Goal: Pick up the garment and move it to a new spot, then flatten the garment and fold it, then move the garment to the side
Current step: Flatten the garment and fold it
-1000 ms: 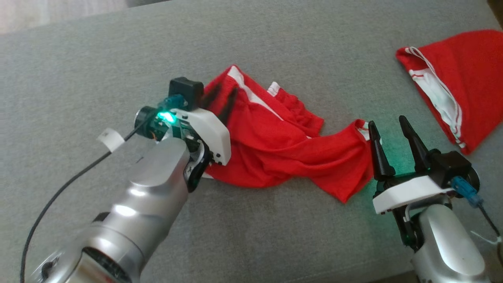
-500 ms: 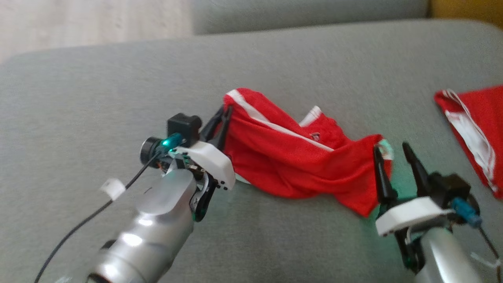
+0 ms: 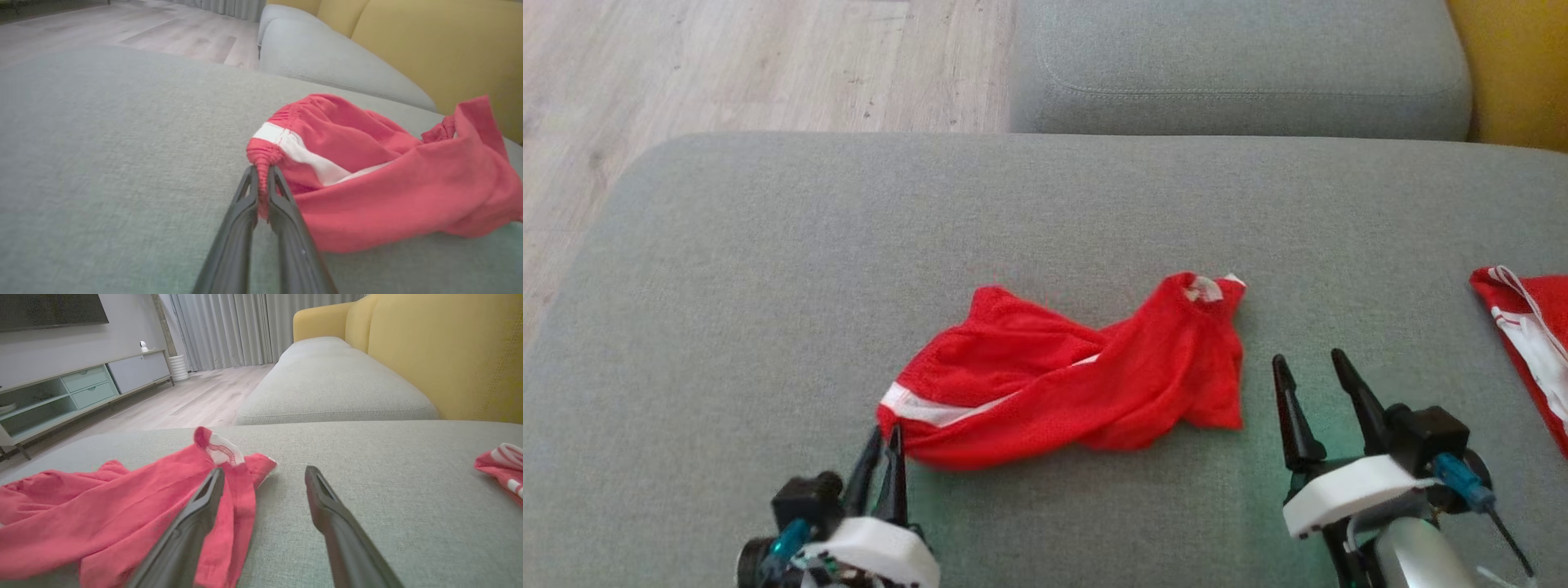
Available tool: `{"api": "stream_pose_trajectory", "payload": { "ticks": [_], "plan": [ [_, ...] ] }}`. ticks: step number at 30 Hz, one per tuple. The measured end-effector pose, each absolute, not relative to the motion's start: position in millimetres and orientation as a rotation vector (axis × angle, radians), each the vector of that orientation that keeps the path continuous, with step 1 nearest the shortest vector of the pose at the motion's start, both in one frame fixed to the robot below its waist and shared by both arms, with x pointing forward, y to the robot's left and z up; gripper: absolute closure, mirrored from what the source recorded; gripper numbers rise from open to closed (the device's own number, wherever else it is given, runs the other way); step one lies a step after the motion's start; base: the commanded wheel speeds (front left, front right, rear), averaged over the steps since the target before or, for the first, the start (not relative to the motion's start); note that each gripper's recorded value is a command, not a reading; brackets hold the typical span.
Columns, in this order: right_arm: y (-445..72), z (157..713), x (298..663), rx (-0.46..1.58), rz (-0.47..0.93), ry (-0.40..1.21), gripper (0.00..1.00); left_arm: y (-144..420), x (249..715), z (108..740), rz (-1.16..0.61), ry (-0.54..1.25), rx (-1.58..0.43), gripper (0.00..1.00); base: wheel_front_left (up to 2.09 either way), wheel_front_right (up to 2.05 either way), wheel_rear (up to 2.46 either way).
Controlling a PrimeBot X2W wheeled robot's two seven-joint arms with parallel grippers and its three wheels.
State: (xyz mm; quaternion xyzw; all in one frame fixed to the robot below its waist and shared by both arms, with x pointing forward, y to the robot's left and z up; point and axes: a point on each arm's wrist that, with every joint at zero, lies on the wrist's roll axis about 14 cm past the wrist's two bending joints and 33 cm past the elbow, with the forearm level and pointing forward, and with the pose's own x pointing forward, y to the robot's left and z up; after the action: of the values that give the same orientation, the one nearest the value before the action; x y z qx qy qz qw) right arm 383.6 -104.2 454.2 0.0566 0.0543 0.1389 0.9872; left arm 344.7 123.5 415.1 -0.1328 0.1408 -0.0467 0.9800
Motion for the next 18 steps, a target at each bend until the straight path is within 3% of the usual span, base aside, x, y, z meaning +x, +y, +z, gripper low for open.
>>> {"api": "stream_pose_trajectory", "payload": {
  "ticks": [1, 2, 10, 18],
  "plan": [
    [-102.9, 452.8, 382.8, 0.115, 0.281, 0.114, 0.0, 128.0, 340.8, 412.9, -0.073, 0.284, -0.271, 0.14, 0.0, 0.0, 0.0],
    [-102.2, 451.6, 382.1, 0.115, 0.283, 0.118, 0.0, 131.6, 339.0, 412.0, -0.059, 0.282, -0.272, 0.0, 0.0, 0.0, 0.0],
    [-79.2, 447.0, 384.4, 0.148, 0.344, 0.142, 0.0, 141.9, 338.3, 422.2, -0.032, 0.224, -0.276, 0.0, 0.0, 0.0, 0.0],
    [-36.6, 458.3, 421.2, 0.218, 0.436, 0.148, 0.0, 154.1, 325.6, 410.3, -0.001, 0.254, -0.266, 0.0, 0.0, 0.0, 0.0]
  ]
}}
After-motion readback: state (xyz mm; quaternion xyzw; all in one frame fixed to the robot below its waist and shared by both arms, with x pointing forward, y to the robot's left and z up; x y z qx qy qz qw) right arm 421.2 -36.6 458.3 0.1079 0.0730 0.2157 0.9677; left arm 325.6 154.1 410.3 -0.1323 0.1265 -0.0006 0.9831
